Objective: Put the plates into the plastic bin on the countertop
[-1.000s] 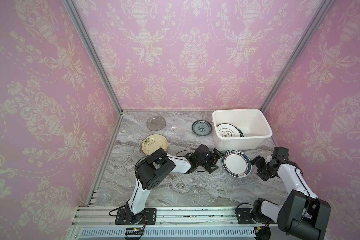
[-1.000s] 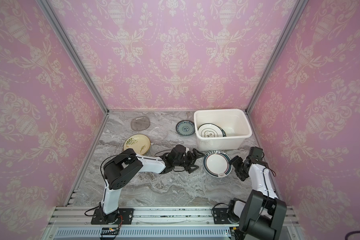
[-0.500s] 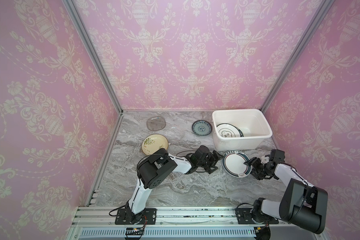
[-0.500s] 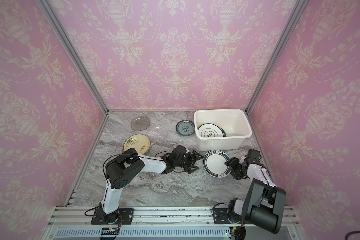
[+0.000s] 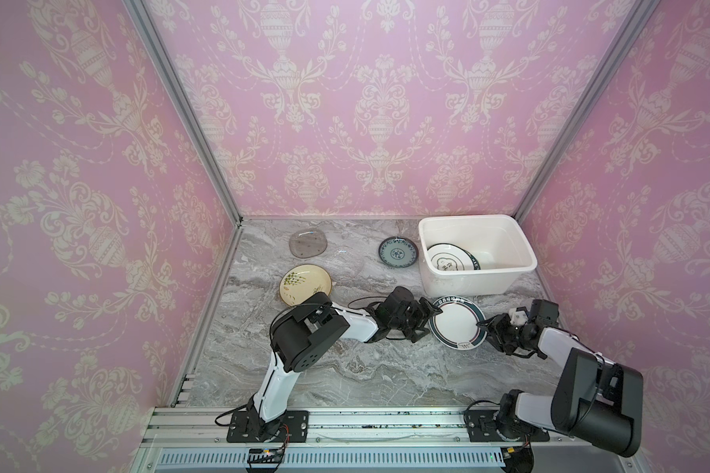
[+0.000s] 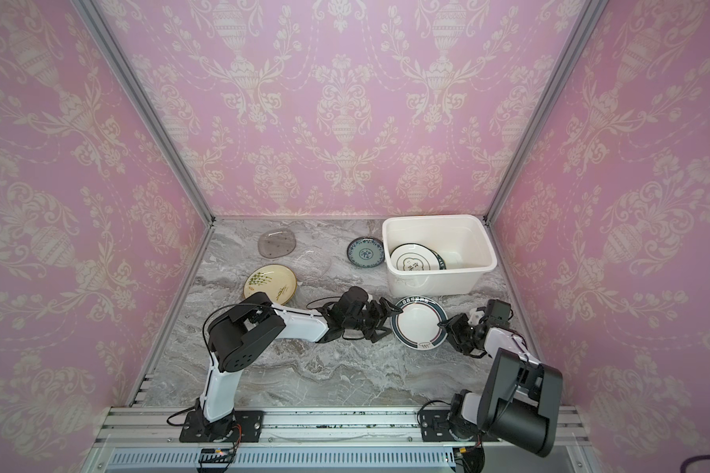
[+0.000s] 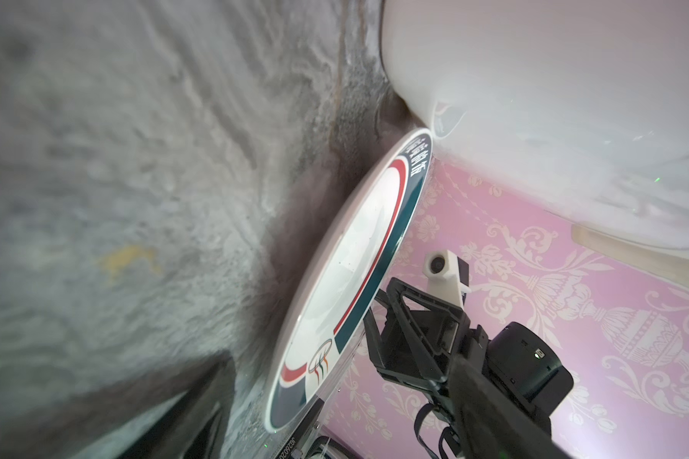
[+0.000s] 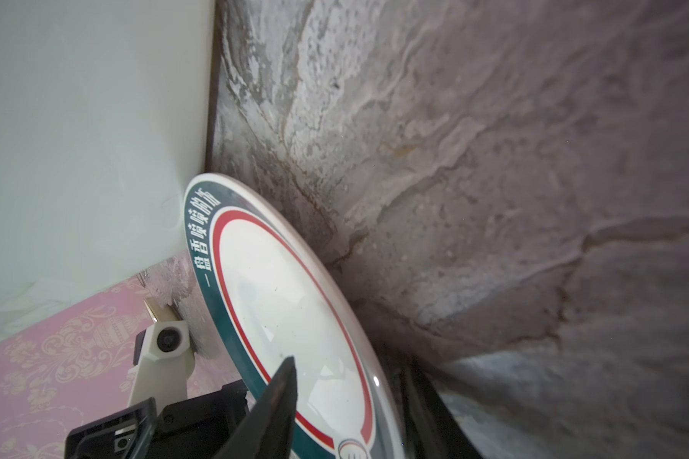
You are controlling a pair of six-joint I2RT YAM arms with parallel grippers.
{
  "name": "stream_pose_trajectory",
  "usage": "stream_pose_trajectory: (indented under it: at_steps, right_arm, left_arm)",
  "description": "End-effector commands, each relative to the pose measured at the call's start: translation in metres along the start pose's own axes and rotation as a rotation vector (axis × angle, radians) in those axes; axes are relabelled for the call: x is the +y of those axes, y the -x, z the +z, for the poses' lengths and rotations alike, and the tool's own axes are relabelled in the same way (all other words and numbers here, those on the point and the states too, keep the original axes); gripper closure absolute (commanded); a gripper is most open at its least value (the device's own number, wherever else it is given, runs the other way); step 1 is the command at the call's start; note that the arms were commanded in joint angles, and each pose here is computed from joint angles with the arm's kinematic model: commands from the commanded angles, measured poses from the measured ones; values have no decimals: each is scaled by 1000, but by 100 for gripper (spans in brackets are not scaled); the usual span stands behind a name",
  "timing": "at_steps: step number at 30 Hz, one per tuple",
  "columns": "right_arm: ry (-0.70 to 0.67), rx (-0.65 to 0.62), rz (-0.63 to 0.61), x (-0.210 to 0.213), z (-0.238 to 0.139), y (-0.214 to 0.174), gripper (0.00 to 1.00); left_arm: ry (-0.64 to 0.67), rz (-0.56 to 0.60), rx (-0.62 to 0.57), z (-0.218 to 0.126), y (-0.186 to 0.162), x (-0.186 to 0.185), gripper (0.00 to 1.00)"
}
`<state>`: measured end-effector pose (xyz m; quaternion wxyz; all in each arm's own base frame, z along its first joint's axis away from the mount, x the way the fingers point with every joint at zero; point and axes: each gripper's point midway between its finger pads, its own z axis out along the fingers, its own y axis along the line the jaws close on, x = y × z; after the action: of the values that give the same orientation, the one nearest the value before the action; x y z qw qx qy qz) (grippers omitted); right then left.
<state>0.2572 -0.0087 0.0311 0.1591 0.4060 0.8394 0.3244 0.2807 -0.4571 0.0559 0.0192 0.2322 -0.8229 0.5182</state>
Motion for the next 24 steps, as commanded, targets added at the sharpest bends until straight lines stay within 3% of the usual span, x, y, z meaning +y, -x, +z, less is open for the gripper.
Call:
stream_pose_trajectory:
  at_steps: [1, 9, 17, 19, 24]
  right_arm:
    - [81, -7, -31, 18, -6, 0, 61]
    - [182, -27, -32, 40, -14, 1, 74]
    - [189, -36, -24, 37, -14, -3, 86]
    - [162, -38, -28, 33, -15, -4, 82]
    - [25, -37, 4, 8, -16, -10, 59]
  left_arm:
    - [50, 19, -31, 0, 7, 10, 14]
    - [52, 25, -26, 3, 8, 9, 14]
    - [56, 27, -22, 5, 8, 10, 14]
    - [59, 26, -22, 5, 8, 11, 14]
    - [58, 25, -25, 4, 9, 11, 14]
